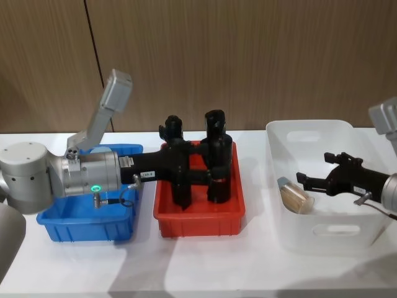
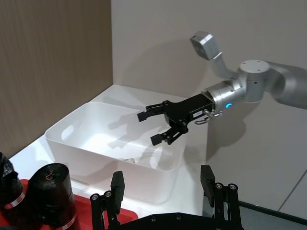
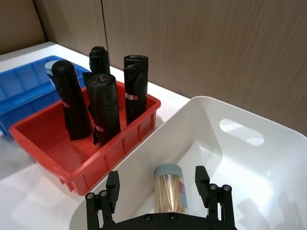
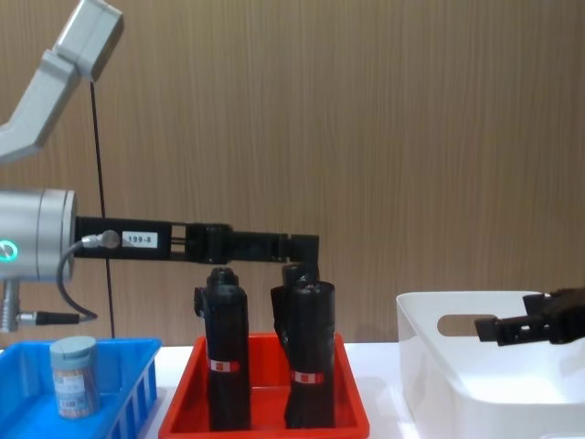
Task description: Pick the cotton swabs from the blue box and place them into the white box.
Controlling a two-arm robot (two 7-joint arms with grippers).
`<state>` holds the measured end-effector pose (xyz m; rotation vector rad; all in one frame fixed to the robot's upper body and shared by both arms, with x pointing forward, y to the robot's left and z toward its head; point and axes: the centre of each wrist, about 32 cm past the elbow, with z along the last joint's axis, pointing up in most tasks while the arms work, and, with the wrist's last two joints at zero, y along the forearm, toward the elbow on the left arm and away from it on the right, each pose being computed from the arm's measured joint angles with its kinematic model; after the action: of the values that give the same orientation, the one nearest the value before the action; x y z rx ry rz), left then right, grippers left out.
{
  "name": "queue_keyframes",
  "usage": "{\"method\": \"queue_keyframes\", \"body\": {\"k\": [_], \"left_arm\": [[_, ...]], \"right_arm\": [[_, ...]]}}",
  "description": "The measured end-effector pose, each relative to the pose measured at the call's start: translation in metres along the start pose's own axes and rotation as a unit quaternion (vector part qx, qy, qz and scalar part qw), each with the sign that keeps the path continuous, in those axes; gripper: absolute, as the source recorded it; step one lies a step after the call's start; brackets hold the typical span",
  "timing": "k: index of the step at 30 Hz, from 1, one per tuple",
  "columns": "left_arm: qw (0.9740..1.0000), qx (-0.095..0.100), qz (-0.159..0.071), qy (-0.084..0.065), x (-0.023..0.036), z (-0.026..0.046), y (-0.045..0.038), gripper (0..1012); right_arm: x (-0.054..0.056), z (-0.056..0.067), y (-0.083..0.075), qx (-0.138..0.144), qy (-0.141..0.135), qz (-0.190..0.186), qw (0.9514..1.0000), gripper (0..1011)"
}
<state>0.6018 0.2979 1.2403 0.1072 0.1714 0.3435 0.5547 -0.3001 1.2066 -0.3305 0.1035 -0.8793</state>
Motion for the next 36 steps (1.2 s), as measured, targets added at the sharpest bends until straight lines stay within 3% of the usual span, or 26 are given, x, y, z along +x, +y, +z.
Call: {"method": "queue_keyframes", "body": {"k": [6, 15, 24, 30, 36], "left_arm": [[0.9996, 0.004, 0.025, -0.012, -0.0064, -0.0036, -0.0045, 1004], [0.9968, 0.01, 0.071, -0.035, -0.0186, -0.01, -0.0123, 1004], [0.9916, 0.01, 0.116, -0.057, -0.0315, -0.0159, -0.0199, 1004], [0.9868, 0.009, 0.145, -0.072, -0.0403, -0.0199, -0.0248, 1004], [0.9809, 0.005, 0.174, -0.087, -0.0492, -0.0233, -0.0296, 1004]], "right_arm": [[-0.015, -0.005, -0.002, 0.021, -0.004, -0.018, 0.9996, 1002], [-0.043, -0.013, -0.007, 0.061, -0.006, -0.052, 0.9968, 1002], [-0.07, -0.02, -0.015, 0.102, -0.002, -0.09, 0.9907, 1002], [-0.085, -0.022, -0.021, 0.127, 0.003, -0.113, 0.9855, 1002], [-0.103, -0.025, -0.03, 0.157, 0.013, -0.143, 0.9771, 1002]]}}
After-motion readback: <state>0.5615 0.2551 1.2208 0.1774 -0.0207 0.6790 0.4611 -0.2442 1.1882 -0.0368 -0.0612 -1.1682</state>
